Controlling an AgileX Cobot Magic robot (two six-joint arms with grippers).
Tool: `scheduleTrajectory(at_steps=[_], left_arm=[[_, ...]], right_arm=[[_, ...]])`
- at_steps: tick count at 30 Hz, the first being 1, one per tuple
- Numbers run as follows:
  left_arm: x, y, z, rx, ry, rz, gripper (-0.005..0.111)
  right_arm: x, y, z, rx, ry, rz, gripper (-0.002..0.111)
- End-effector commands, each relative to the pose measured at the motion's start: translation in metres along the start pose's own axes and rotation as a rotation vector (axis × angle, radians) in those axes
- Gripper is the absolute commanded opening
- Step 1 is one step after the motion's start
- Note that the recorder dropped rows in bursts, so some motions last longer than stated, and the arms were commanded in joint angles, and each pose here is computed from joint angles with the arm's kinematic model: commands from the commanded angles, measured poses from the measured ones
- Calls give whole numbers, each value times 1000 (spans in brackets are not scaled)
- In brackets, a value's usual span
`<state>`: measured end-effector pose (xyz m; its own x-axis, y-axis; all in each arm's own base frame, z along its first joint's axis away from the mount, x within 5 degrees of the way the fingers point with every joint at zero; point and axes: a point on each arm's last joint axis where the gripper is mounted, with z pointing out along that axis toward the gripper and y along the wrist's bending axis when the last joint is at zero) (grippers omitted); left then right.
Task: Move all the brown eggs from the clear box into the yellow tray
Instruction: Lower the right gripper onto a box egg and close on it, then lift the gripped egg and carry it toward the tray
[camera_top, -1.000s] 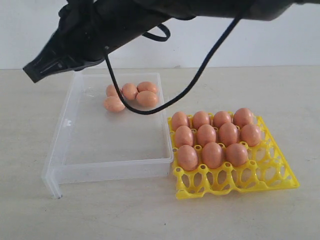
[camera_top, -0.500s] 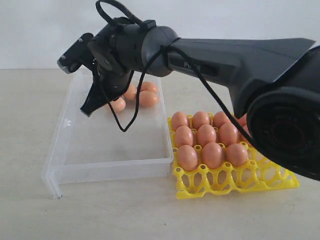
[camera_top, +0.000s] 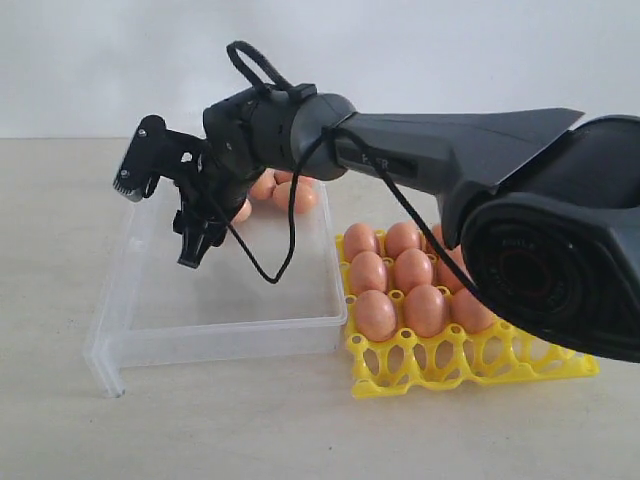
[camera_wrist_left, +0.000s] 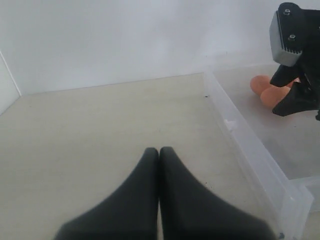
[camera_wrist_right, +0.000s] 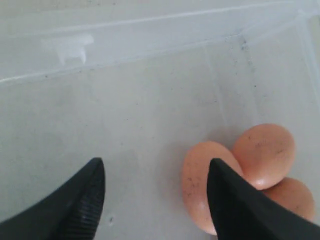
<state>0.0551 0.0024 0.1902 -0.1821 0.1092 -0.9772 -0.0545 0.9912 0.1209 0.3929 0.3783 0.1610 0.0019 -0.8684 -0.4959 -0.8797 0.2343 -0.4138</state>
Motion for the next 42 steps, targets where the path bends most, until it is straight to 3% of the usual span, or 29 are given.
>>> scheduleTrajectory(at_steps=[1, 9, 18, 21, 25, 26, 31, 36, 42], left_arm=[[0, 0, 0, -2, -8, -16, -4], [0, 0, 0, -2, -8, -16, -4], [0, 0, 0, -2, -6, -16, -4], [0, 0, 0, -2, -6, -16, -4], [0, 0, 0, -2, -6, -16, -4], [0, 0, 0, -2, -6, -16, -4], [0, 0, 0, -2, -9, -16, -4], [0, 0, 0, -2, -9, -16, -4], [0, 0, 0, -2, -9, -16, -4]], right_arm=[[5, -3, 9, 61, 12, -77, 58], [22, -11, 31, 160, 38, -82, 58], [43, -19, 45, 172, 54, 90, 58], [47, -22, 45, 178, 52, 146, 45], [47, -22, 45, 179, 48, 194, 4], [47, -22, 45, 179, 46, 216, 0], [43, -23, 40, 184, 30, 310, 0], [19, -30, 6, 191, -1, 405, 0], [-17, -35, -39, 144, -282, 601, 0]])
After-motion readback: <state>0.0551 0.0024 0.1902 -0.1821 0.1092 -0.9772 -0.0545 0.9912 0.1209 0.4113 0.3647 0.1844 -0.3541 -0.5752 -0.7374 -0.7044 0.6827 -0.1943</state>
